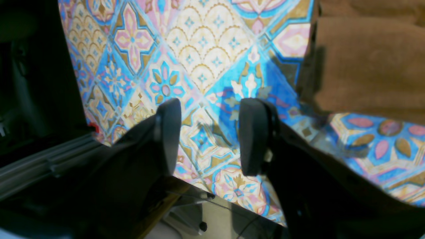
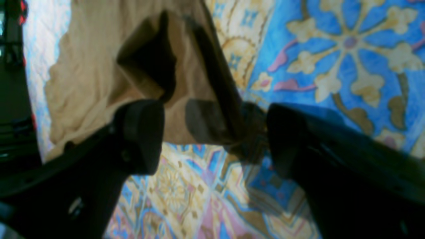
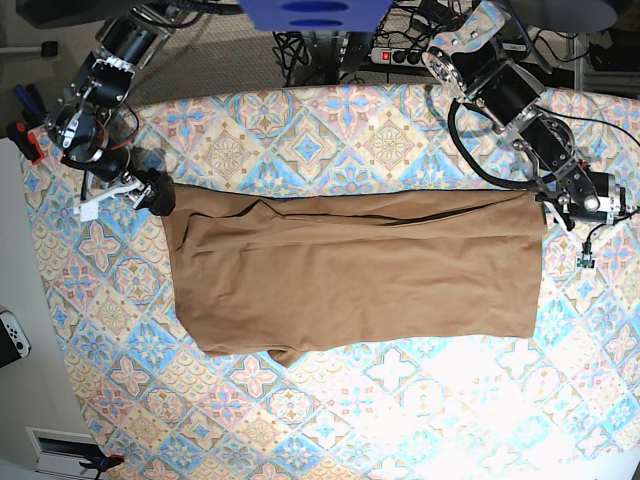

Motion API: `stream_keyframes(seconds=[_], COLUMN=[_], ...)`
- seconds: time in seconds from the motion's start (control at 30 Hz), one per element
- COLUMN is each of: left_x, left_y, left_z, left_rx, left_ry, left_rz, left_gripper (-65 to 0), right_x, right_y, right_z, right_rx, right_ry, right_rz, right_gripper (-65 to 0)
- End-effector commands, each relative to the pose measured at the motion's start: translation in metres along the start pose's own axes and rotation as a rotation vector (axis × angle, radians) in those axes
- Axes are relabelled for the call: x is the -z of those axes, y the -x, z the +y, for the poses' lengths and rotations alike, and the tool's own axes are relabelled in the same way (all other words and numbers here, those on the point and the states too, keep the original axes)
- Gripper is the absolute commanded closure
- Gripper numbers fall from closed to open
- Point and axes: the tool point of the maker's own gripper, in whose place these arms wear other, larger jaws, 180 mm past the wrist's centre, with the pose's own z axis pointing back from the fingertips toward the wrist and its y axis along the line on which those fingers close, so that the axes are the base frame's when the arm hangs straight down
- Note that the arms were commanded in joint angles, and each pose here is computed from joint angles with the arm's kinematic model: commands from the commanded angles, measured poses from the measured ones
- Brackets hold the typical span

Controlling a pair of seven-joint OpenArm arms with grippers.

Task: Layout the t-shirt on the table in an organized manner, then fold the t-shirt properly
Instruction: 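Regrasp the folded edge with both grippers at each end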

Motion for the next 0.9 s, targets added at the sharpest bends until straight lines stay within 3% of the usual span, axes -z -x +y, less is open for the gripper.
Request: stream_keyframes(seconds=[0.0,0.1,0.27,0.4,0.5,0.63,0.77,0.87], left_x=[-0.006,-0.006,-0.005,-0.001,0.007,0.027,0.043,0.048], left_y=[-0.01,-0.011,-0.012,-0.007,0.001,0.023,0.032,0.031], left_z=[0.012,0.011,0.009,0.008,0.003,-0.001,-0.014,-0.015], left_rx=[-0.015,-0.017,-0.029,-0.127,-0.186,-0.183,-0.259,-0.272], left_ry=[-0.031,-0.027,-0.013,0.055,0.115,0.198,0.323,0.363], left_rz=[-0.032,-0.035,-0.049,-0.083,-0.082,0.035,0.042,0.032], left_gripper=[-27.6,-27.6,-27.6,-27.9,-34.3,-44.5,-45.1,-45.1], right_x=[-0.001,0.001,0.016,0.018,0.018,0.018,0.017,0.016], right_y=[-0.002,0.002,0.016,0.02,0.02,0.021,0.026,0.027], right_z=[-0.003,0.002,0.035,0.04,0.04,0.039,0.035,0.035], right_rx=[-0.013,-0.027,-0.097,-0.107,-0.107,-0.105,-0.102,-0.106], right_ry=[0.02,0.003,-0.112,-0.123,-0.123,-0.121,-0.114,-0.112], right_rz=[0.01,0.023,0.072,0.085,0.085,0.088,0.098,0.098], right_gripper=[-47.1,-47.1,-47.1,-47.1,-47.1,-47.1,-47.1,-47.1])
